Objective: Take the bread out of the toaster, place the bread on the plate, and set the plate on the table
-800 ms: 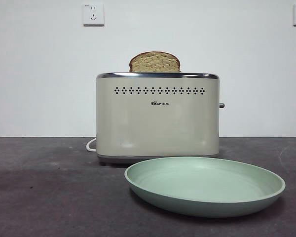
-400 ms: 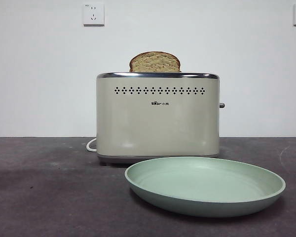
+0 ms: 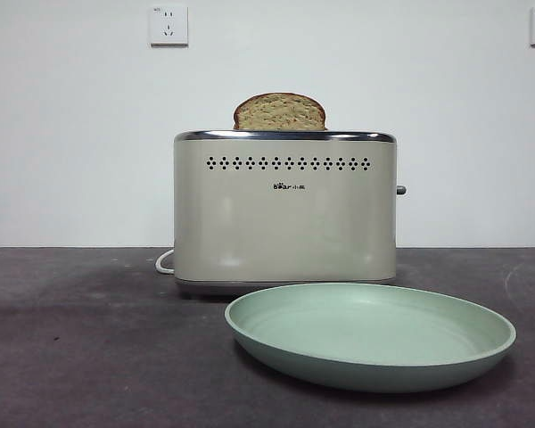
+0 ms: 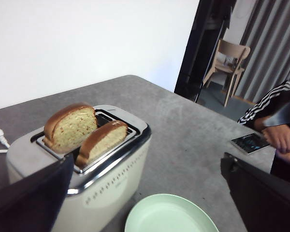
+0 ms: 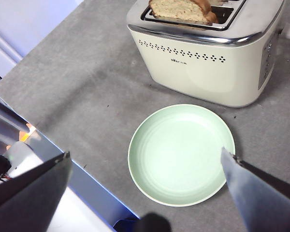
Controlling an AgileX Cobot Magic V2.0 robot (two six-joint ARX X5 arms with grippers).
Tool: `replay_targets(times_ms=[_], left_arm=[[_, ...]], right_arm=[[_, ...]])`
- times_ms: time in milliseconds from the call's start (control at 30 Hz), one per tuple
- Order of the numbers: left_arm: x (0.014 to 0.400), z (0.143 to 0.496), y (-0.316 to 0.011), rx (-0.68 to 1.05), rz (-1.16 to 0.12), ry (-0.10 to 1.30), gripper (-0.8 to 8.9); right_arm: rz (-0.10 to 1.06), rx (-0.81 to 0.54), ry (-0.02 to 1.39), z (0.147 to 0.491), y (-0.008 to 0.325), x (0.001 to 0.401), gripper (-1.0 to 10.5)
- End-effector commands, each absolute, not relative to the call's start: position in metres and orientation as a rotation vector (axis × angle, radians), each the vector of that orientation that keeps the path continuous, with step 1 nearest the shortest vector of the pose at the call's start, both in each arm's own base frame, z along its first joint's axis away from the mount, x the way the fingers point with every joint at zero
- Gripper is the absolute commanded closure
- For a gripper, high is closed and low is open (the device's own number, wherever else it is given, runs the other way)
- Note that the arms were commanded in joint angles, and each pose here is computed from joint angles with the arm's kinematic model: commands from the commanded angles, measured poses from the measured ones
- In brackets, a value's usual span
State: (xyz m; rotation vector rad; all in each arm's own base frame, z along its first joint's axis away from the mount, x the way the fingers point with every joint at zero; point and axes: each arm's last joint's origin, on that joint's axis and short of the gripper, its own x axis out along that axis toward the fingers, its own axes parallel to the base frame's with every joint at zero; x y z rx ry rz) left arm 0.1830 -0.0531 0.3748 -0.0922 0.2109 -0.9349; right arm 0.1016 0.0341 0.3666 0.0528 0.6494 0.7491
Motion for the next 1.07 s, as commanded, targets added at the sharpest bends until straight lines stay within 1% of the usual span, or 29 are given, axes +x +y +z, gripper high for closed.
replay_targets(times_ms=[33,333,533,767,867,933,967,1067], left_arm=[[0.207,0.371,-0.067,-0.047,-0.968,0.183,2.44],[0.287,0.344,-0.113,0.078,-0.960,0.261,2.46],[0.323,0.327,-0.144,0.152,-0.983,0.247,2.47],[0.340,0.302,-0.166,0.247,-0.954,0.258,2.48],[0.342,0.294,-0.172,0.255,-0.967,0.277,2.52],[0.343,0.290,-0.175,0.263,-0.947,0.291,2.62],[0.343,0.289,-0.176,0.267,-0.938,0.297,2.95],[0.341,0.288,-0.180,0.270,-0.944,0.302,5.08]], right_arm=[[0.751,0.048,0.640,0.368,0.034,0.102,2.8],[0.750,0.049,0.647,0.367,0.035,0.103,2.9],[0.749,0.050,0.649,0.367,0.035,0.104,2.9],[0.748,0.054,0.654,0.367,0.035,0.105,2.9],[0.746,0.057,0.658,0.367,0.035,0.105,2.9],[0.746,0.057,0.658,0.367,0.035,0.105,2.9],[0.746,0.057,0.658,0.367,0.035,0.105,2.9],[0.746,0.057,0.657,0.367,0.035,0.105,2.9]])
